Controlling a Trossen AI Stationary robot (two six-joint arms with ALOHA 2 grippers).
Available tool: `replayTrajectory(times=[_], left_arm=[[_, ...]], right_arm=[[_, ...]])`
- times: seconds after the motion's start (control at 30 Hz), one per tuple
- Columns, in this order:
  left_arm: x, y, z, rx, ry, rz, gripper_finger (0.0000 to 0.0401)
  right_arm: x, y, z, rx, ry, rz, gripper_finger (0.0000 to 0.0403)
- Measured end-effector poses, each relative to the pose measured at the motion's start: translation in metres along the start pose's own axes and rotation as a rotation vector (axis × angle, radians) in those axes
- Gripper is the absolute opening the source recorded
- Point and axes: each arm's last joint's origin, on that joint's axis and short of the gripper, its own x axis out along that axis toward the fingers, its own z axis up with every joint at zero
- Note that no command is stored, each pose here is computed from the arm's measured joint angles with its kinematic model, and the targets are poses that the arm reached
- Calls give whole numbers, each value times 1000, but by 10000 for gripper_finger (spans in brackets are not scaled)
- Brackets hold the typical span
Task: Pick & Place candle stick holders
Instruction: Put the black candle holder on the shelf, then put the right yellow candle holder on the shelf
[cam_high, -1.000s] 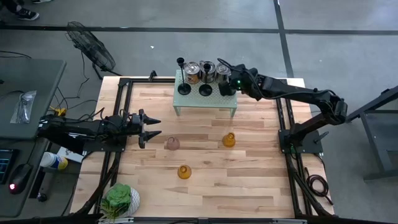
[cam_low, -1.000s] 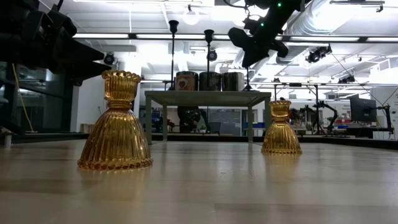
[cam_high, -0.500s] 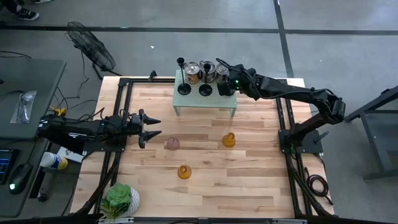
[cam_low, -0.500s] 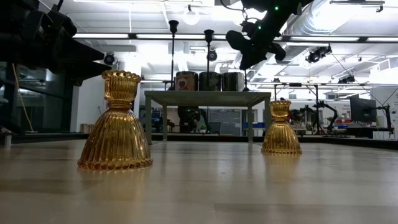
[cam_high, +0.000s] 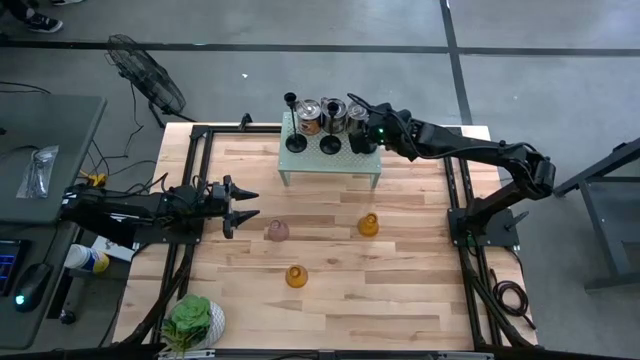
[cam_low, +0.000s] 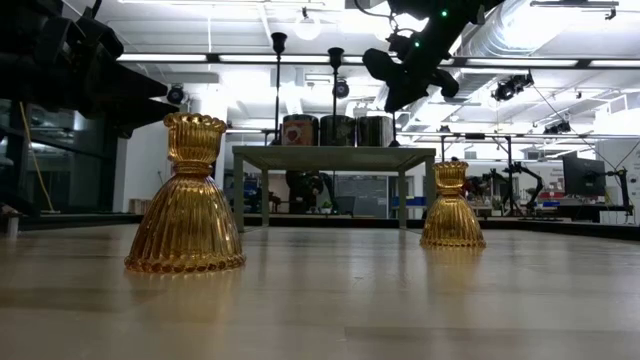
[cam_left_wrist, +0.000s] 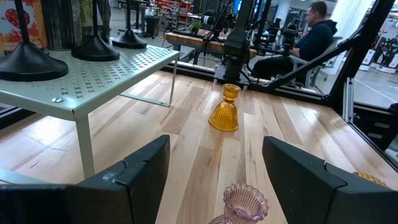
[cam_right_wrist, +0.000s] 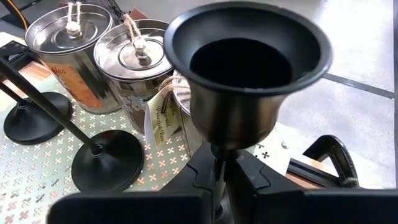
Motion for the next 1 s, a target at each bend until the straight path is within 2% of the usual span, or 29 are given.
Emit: replayTrajectory(times=[0.57, 0.7, 1.0], left_arm=[[0, 0, 0, 0, 0, 0, 253], [0, 0, 0, 0, 0, 0, 253], [0, 0, 0, 0, 0, 0, 253]], right_arm=[[0, 0, 0, -9, 2, 2, 50], [-1, 0, 0, -12, 1, 2, 85], [-16, -1, -3, -37, 31, 19, 198]])
